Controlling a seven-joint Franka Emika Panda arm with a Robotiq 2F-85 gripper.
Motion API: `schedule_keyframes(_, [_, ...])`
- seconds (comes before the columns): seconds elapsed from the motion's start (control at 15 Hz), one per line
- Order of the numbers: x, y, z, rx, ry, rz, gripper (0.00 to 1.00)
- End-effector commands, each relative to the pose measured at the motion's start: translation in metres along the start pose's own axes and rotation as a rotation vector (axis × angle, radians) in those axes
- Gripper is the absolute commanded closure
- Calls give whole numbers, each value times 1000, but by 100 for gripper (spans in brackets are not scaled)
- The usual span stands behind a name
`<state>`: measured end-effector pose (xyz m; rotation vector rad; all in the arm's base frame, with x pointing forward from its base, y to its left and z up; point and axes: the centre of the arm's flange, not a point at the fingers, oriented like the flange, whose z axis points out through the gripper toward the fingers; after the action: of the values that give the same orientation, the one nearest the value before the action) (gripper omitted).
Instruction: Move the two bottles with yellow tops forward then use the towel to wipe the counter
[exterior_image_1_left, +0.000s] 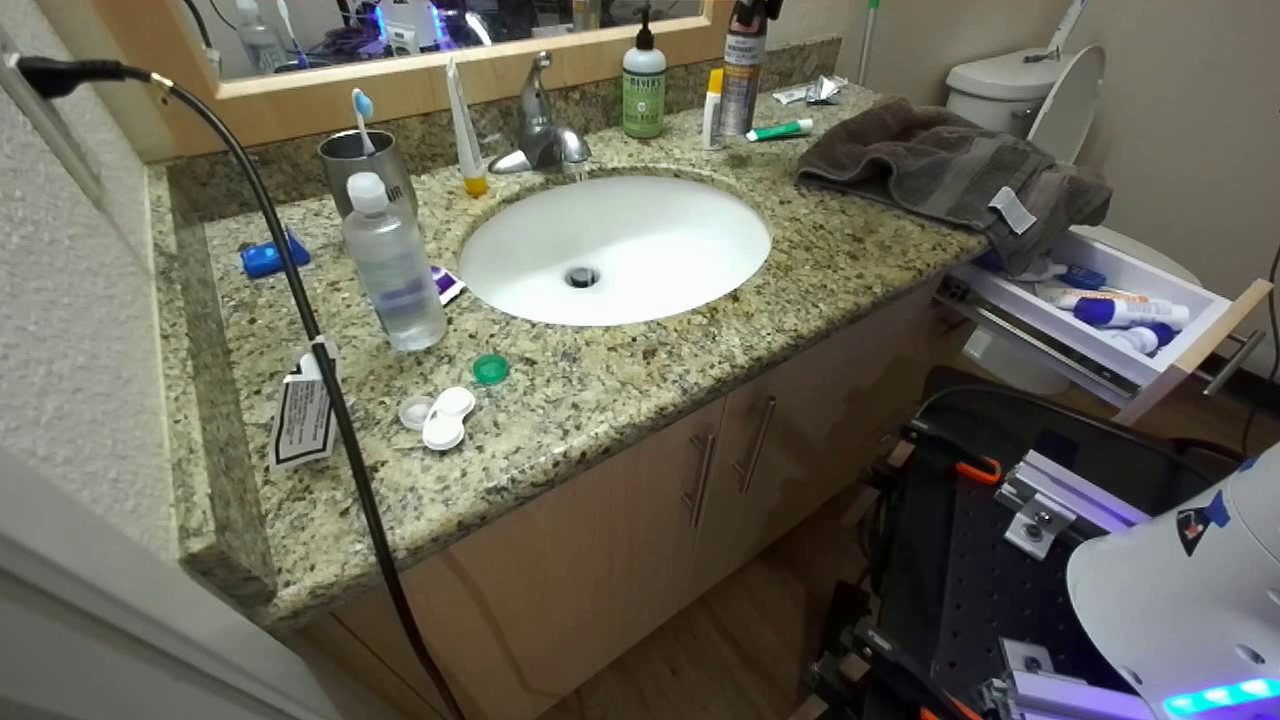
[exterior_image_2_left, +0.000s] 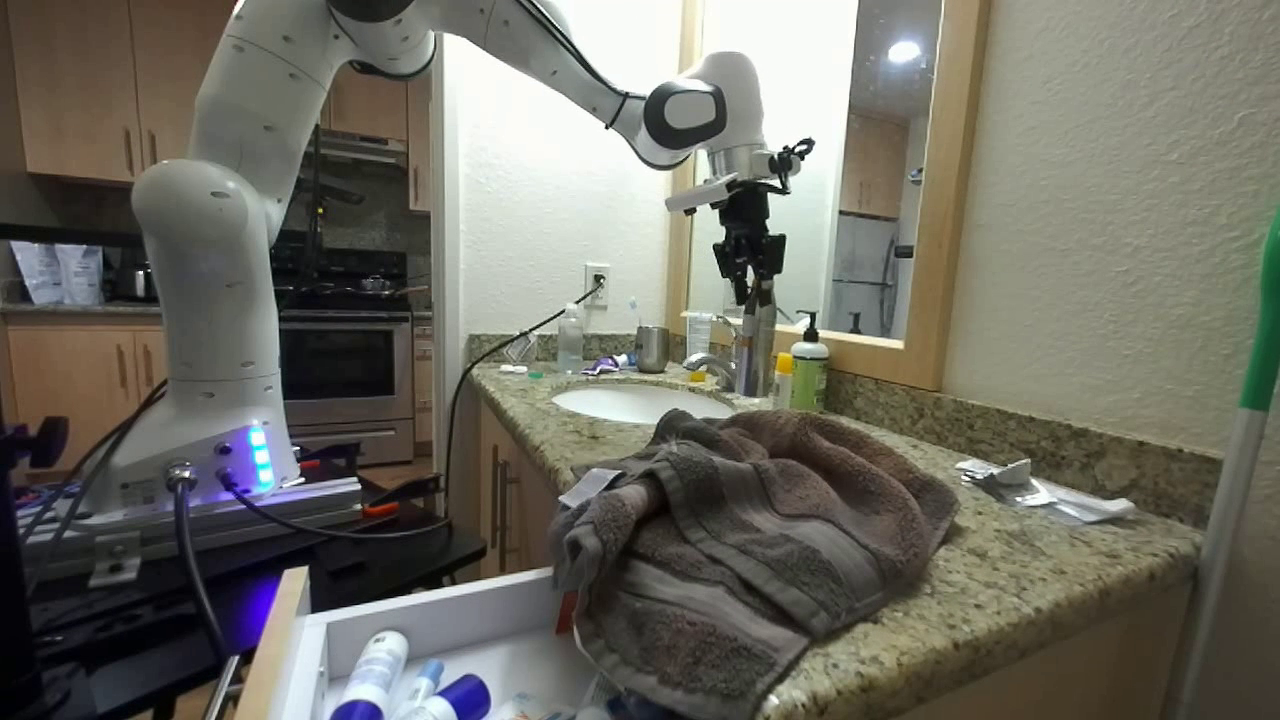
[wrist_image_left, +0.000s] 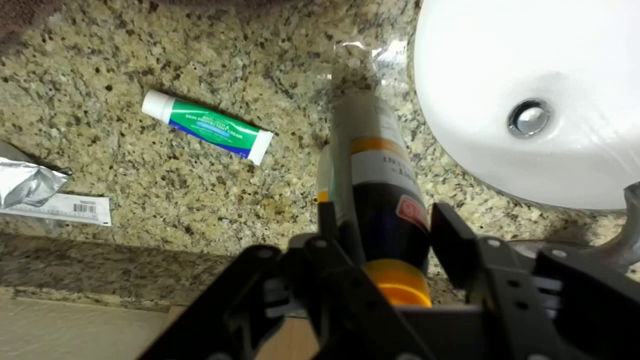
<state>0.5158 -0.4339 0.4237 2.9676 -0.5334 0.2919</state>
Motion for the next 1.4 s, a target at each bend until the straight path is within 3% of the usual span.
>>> schedule_keyframes(0.0, [-16, -4, 17, -38, 13, 4, 75])
schedule_keyframes(0.33, [-30, -2, 42, -45, -27, 6, 75])
schedule_keyframes(0.8, [-30, 7, 48, -38, -49, 49, 75])
schedule_keyframes(0.87, [-30, 8, 48, -30, -63, 56, 25])
schedule_keyframes(0.93, [-30, 10, 48, -29, -66, 59, 24])
schedule_keyframes(1.13, [-32, 11, 37, -4, -60, 58, 4])
schedule_keyframes(1.33, [-33, 12, 17, 10, -45, 61, 0])
